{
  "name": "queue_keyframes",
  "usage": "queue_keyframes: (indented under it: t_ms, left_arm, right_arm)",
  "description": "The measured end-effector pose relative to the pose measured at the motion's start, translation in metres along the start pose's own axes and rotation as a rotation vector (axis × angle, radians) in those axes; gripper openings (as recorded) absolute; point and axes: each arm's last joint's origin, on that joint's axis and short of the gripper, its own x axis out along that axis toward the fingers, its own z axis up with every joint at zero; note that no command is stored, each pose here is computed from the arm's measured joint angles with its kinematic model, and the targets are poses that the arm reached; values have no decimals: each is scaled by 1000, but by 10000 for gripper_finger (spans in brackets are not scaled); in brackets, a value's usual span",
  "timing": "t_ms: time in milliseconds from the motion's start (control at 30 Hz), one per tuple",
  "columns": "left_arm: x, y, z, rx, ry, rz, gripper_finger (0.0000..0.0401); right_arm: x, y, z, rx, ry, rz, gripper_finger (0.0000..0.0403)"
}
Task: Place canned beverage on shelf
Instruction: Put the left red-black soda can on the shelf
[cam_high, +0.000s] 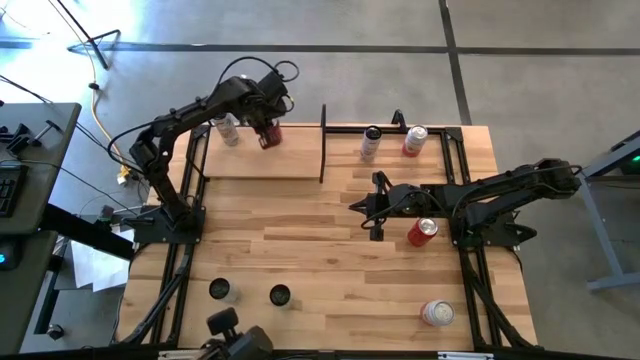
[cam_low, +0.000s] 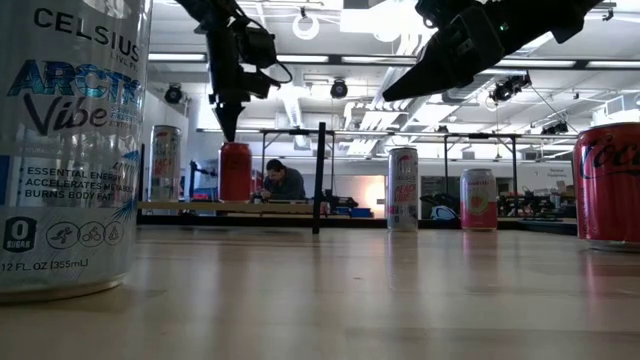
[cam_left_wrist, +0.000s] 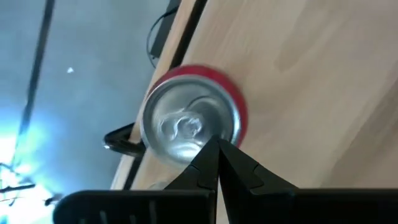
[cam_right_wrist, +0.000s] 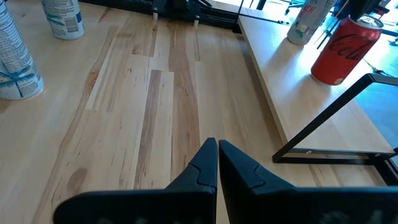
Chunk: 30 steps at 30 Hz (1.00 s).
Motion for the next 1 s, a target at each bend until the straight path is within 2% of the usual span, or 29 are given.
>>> queue_keyframes:
  t_ms: [267, 433, 567, 667, 833, 1000]
  left_arm:
    - [-1, 9, -4, -70, 6, 31, 0]
    - [-14, 12, -6, -92, -66, 47, 0]
    - [-30, 9, -7, -90, -163, -35, 0]
    - [-36, -5, -3, -28, -208, -124, 0]
    - [-23, -28, 14, 43, -211, -144, 0]
    - [2, -32, 26, 12, -154, -117, 0]
  right_arm:
    - [0, 0, 0, 0, 0, 0, 0]
    - [0, 0, 0, 0, 0, 0, 0]
    - [0, 0, 0, 0, -1, 0, 0]
    - [0, 0, 1, 1, -7, -1, 0]
    - [0, 0, 3, 5, -27, -3, 0]
    - [0, 0, 2, 7, -22, 6, 0]
